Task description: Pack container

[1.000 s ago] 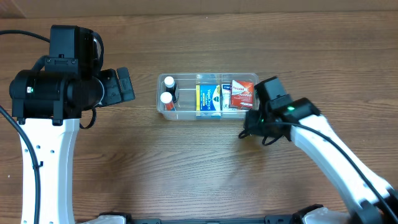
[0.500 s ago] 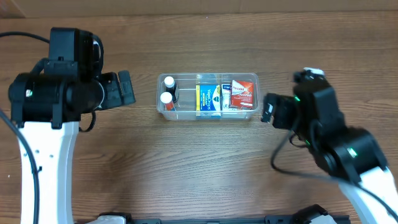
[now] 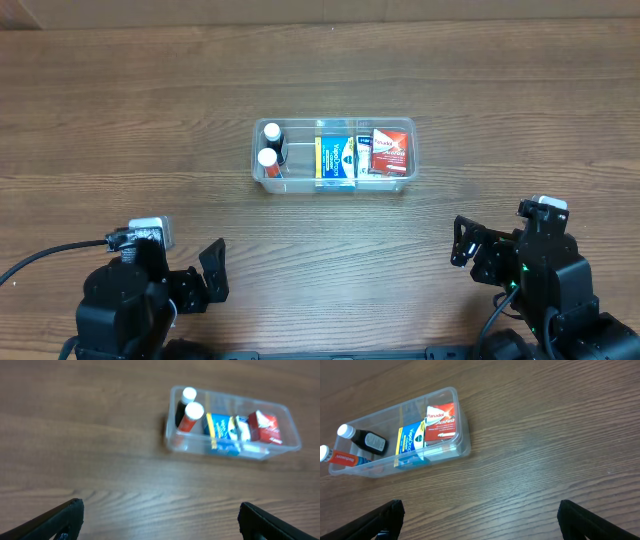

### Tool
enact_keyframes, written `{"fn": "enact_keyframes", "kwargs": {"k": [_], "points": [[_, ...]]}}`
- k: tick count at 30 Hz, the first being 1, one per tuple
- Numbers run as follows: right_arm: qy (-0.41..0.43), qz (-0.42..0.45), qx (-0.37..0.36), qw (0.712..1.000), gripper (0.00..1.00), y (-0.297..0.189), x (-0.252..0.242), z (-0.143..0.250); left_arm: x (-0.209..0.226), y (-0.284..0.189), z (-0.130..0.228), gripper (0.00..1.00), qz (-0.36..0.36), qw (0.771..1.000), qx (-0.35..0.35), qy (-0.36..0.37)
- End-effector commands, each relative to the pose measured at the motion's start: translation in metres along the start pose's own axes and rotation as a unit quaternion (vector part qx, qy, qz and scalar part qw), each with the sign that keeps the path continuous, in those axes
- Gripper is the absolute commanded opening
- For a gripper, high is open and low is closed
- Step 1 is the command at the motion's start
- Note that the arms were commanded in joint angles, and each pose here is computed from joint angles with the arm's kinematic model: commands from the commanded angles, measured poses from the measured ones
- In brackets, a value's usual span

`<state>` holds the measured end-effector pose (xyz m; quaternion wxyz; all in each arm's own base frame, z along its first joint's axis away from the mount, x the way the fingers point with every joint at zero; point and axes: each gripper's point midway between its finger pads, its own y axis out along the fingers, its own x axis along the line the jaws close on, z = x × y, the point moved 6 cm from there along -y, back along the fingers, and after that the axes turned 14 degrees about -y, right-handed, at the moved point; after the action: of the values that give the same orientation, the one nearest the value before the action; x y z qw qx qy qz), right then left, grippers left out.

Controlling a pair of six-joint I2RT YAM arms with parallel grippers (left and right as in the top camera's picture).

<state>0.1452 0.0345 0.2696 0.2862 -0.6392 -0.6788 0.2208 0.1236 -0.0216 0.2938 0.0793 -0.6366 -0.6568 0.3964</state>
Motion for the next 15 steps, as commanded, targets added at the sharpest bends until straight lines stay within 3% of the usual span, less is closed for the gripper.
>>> {"fn": "enact_keyframes", "kwargs": {"k": [1, 15], "points": [[0.003, 0.004, -0.007, 1.0, 1.0, -0.0009, -0.001, -0.0007, 0.0079, 0.0052, 0.0127, 1.0, -0.015, 1.0, 0.021, -0.012], [0.003, 0.021, -0.025, 0.999, 1.0, -0.004, -0.0078, -0.003, 0.012, 0.0047, 0.0191, 1.0, -0.026, 0.999, 0.038, -0.011]]}}
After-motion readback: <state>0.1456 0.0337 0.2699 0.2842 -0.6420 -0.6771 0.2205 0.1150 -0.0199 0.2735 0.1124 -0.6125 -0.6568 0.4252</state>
